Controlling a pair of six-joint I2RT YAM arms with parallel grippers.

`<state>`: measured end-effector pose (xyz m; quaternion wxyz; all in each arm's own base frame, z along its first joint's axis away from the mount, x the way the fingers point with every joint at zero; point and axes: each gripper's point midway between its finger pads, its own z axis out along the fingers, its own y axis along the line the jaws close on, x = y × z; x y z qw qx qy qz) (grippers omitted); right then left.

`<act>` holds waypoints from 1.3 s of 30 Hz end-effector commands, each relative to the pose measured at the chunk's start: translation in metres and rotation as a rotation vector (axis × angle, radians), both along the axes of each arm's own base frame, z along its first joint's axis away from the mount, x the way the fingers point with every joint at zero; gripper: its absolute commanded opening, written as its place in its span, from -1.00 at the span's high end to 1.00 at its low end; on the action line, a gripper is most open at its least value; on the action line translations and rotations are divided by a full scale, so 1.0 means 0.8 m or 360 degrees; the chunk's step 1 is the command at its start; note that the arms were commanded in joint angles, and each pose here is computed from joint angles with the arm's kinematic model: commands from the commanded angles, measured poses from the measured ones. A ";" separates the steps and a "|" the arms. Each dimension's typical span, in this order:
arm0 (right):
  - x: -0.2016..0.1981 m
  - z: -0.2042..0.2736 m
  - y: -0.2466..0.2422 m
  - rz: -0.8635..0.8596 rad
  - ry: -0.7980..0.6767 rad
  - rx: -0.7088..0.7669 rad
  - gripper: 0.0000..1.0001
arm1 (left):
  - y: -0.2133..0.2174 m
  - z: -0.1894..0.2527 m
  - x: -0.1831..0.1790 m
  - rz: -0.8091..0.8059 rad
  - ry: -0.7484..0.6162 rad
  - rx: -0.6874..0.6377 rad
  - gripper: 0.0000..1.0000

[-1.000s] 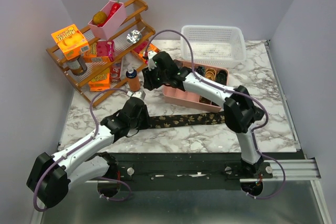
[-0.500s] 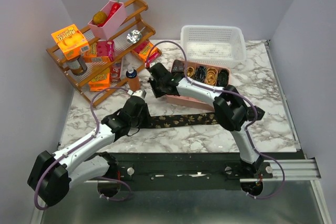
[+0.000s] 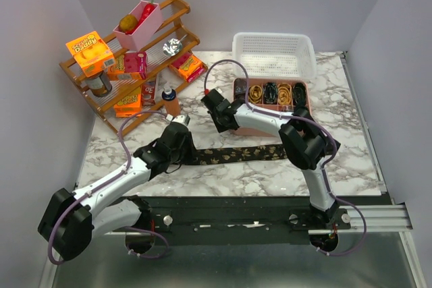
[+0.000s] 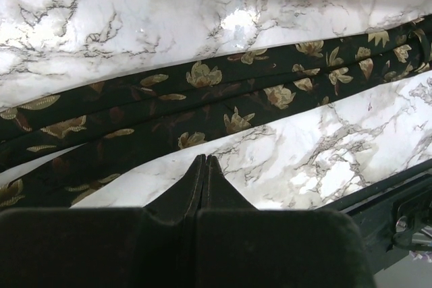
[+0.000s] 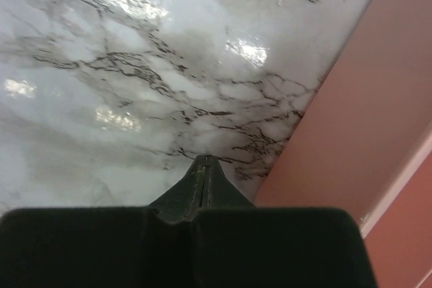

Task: Roll the ties

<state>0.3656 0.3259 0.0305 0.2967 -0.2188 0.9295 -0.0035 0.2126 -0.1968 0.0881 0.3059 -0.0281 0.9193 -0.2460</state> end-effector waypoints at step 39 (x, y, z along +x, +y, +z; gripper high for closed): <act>-0.110 -0.037 0.055 0.0680 0.0417 0.0272 0.99 | -0.002 -0.123 -0.010 -0.0122 0.0039 0.0684 1.00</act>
